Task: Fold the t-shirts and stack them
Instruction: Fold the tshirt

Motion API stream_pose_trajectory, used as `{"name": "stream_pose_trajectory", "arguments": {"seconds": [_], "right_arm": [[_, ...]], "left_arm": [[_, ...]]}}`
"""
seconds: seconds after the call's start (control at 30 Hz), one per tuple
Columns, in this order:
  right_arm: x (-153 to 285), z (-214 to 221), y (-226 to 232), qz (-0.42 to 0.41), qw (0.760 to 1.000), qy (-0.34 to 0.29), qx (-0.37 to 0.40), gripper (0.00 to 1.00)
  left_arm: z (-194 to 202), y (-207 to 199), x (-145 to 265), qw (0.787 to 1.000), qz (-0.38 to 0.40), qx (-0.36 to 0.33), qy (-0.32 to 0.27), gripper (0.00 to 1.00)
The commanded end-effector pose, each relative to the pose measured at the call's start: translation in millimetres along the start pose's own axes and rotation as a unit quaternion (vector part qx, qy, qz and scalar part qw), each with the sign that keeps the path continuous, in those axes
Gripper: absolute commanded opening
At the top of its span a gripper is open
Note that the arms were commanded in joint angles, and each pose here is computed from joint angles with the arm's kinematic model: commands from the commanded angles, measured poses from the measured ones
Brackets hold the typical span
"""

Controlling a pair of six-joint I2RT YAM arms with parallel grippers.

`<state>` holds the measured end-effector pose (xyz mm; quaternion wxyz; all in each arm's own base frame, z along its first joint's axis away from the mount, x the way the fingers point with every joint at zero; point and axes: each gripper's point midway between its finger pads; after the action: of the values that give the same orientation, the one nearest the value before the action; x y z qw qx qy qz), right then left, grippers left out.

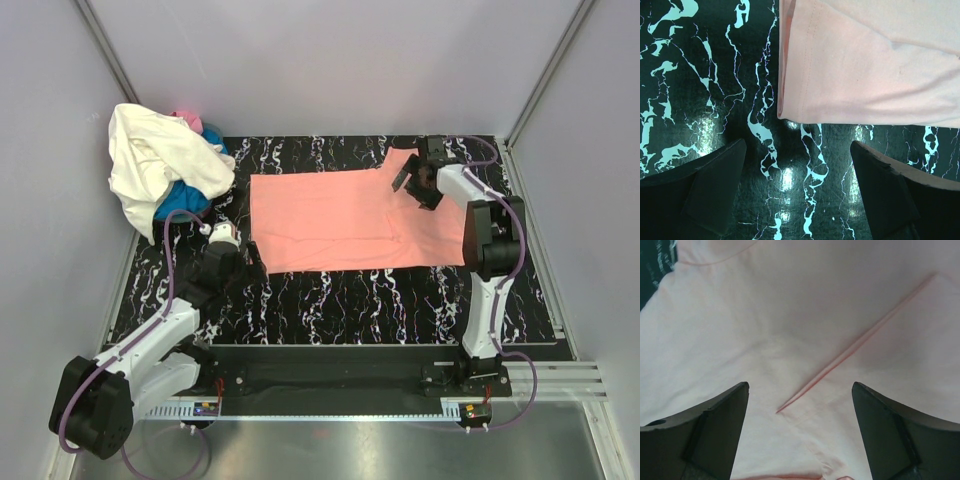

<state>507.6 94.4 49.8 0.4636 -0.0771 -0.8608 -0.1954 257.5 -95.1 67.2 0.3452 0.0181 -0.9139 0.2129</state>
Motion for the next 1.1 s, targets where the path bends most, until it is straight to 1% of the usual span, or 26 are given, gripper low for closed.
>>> {"name": "stream_pose_trajectory", "arguments": {"seconds": [0.0, 0.07, 0.13, 0.2, 0.23, 0.27, 0.33, 0.37, 0.4, 0.43, 0.47, 0.5, 0.53, 0.57, 0.6, 0.63, 0.67, 0.7, 0.73, 0.8, 0.83, 0.87, 0.93, 0.97, 1.0, 1.07], "right_arm": [[16.7, -7.5, -19.6, 0.118, 0.991, -0.031, 0.057, 0.94], [18.9, -5.5, -13.1, 0.119, 0.990, -0.031, 0.068, 0.96], [19.1, -1.9, -5.5, 0.095, 0.993, -0.028, 0.066, 0.96], [28.4, -10.8, 6.1, 0.067, 0.994, -0.049, 0.064, 0.96], [30.2, -7.3, 7.5, 0.058, 0.995, -0.049, 0.067, 0.95], [44.1, -18.2, 16.4, 0.037, 0.995, -0.070, 0.068, 0.95], [57.2, -17.5, 17.7, 0.024, 0.994, -0.074, 0.071, 0.95], [77.1, -25.6, 19.2, 0.019, 0.993, -0.093, 0.067, 0.95], [85.4, -26.9, 15.0, 0.025, 0.992, -0.103, 0.066, 0.95], [87.5, -16.5, 4.5, 0.036, 0.992, -0.098, 0.066, 0.96], [107.2, -21.9, 2.5, 0.035, 0.990, -0.120, 0.058, 0.98], [112.6, -19.7, -4.9, 0.043, 0.989, -0.127, 0.054, 0.98], [109.0, -0.6, -19.3, 0.056, 0.991, -0.111, 0.054, 0.99], [121.6, -0.3, -23.4, 0.053, 0.990, -0.123, 0.038, 0.99], [113.3, 27.3, -34.4, 0.052, 0.993, -0.095, 0.039, 0.99], [113.1, 39.2, -34.3, 0.035, 0.995, -0.086, 0.037, 0.99], [118.7, 40.2, -23.2, -0.004, 0.995, -0.100, 0.022, 0.98], [110.5, 68.8, -26.5, -0.024, 0.997, -0.065, 0.022, 0.97], [113.4, 72.2, -22.2, -0.044, 0.997, -0.068, 0.015, 0.96], [106.5, 88.9, -32.7, -0.037, 0.998, -0.057, 0.013, 0.96], [105.2, 90.2, -35.2, -0.034, 0.998, -0.057, 0.013, 0.96], [102.1, 93.6, -37.1, -0.031, 0.998, -0.052, 0.016, 0.96], [97.7, 100.1, -34.5, -0.041, 0.998, -0.039, 0.022, 0.95], [91.8, 101.8, -34.0, -0.042, 0.998, -0.035, 0.019, 0.94], [87.3, 104.9, -34.3, -0.041, 0.998, -0.030, 0.019, 0.94], [74.9, 117.6, -39.5, -0.031, 0.999, -0.004, 0.013, 0.93]], "left_arm": [[-21.7, -13.2, 2.6, 0.999, 0.016, -0.004, -0.033, 0.92], [-21.5, -13.4, 2.6, 0.999, 0.016, -0.004, -0.033, 0.92], [-21.8, -13.6, 2.8, 0.999, 0.016, -0.004, -0.033, 0.92], [-21.4, -13.0, 2.3, 0.999, 0.015, -0.004, -0.033, 0.92], [-21.4, -13.0, 2.4, 0.999, 0.016, -0.003, -0.033, 0.92], [-21.8, -13.1, 2.4, 0.999, 0.016, -0.003, -0.034, 0.92], [-21.8, -12.8, 1.9, 0.999, 0.014, -0.003, -0.035, 0.92], [-22.5, -13.8, 1.7, 0.999, 0.013, -0.004, -0.036, 0.92], [-22.2, -13.8, 1.2, 0.999, 0.012, -0.006, -0.035, 0.92], [-22.3, -13.4, -0.1, 0.999, 0.008, -0.006, -0.035, 0.92], [-23.2, -15.4, -0.1, 0.999, 0.008, -0.007, -0.035, 0.92], [-23.9, -16.1, -0.6, 0.999, 0.007, -0.007, -0.035, 0.92], [-22.7, -16.3, -2.4, 0.999, 0.004, -0.007, -0.031, 0.92], [-25.1, -20.9, -2.8, 0.999, 0.009, -0.005, -0.032, 0.92], [-23.3, -23.1, -4.6, 1.000, 0.011, -0.004, -0.027, 0.92], [-22.6, -28.6, -5.0, 1.000, 0.020, 0.000, -0.023, 0.92], [-26.9, -36.1, -5.6, 0.999, 0.031, 0.003, -0.027, 0.92], [-24.4, -40.6, -9.1, 0.999, 0.034, 0.002, -0.019, 0.92], [-31.1, -52.2, -9.7, 0.999, 0.049, 0.006, -0.023, 0.92], [-28.6, -58.7, -20.1, 0.999, 0.046, 0.005, -0.006, 0.92], [-27.8, -64.0, -23.6, 0.999, 0.049, 0.004, 0.001, 0.93], [-37.3, -76.6, -26.3, 0.998, 0.060, 0.006, -0.006, 0.93], [-30.7, -82.1, -42.8, 0.998, 0.058, 0.004, 0.014, 0.93], [-37.6, -92.1, -48.0, 0.998, 0.064, 0.006, 0.011, 0.93], [-27.3, -88.8, -61.4, 0.998, 0.051, 0.003, 0.030, 0.93], [-23.4, -95.5, -72.3, 0.998, 0.050, 0.005, 0.040, 0.92]]}}
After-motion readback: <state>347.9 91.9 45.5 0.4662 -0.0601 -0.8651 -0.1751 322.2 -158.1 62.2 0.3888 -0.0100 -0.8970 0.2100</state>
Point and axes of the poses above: each gripper's point midway between its finger pads, its own x axis back along the fingers, its own y axis along the line the jaws close on, z = x × y, and after that the axes turned 9 degrees about x, right-handed
